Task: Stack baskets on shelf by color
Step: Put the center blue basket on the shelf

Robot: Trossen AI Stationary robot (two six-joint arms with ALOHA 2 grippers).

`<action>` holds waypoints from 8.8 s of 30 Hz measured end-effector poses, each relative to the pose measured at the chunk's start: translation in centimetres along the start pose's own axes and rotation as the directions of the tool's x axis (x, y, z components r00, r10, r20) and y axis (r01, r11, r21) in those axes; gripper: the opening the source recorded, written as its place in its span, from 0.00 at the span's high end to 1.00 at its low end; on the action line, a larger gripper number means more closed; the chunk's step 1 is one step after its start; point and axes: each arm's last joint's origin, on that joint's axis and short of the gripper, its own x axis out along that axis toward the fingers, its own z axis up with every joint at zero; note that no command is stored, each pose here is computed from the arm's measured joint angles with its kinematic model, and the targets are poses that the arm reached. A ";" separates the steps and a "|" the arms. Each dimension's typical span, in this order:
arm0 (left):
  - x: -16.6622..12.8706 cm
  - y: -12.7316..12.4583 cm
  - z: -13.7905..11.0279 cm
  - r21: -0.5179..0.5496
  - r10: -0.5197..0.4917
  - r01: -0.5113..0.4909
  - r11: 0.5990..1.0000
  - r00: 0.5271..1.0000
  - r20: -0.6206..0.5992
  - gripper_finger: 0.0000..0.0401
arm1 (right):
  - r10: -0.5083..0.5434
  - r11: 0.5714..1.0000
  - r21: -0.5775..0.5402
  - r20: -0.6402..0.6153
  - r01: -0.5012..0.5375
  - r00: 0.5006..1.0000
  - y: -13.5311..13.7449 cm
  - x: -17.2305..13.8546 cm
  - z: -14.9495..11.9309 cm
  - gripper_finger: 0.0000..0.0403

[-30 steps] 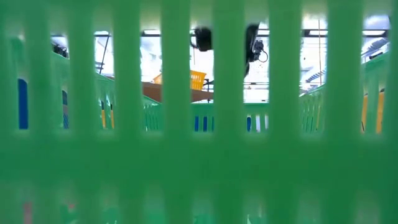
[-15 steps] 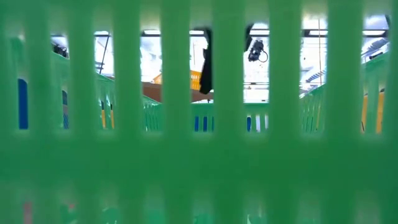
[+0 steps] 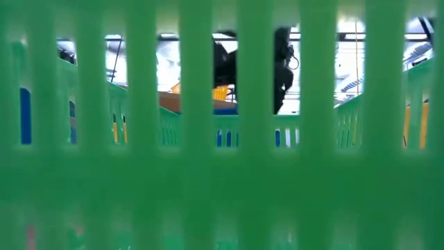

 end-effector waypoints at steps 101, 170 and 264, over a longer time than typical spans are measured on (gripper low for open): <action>-1.8 -1.3 2.0 0.002 -0.136 0.139 0.990 0.971 0.199 0.61 | -0.131 0.746 -0.581 0.350 0.324 0.928 3.2 -14.5 4.8 0.97; -2.3 -2.2 2.2 0.048 -0.204 0.199 0.979 0.953 0.223 0.70 | -0.154 0.765 -0.453 0.563 0.459 0.812 -8.8 -11.5 11.0 0.76; -2.3 -2.2 2.0 0.053 -0.207 0.200 0.978 0.956 0.208 0.70 | -0.205 0.516 -0.636 0.559 0.574 0.804 -8.1 -10.3 10.7 0.92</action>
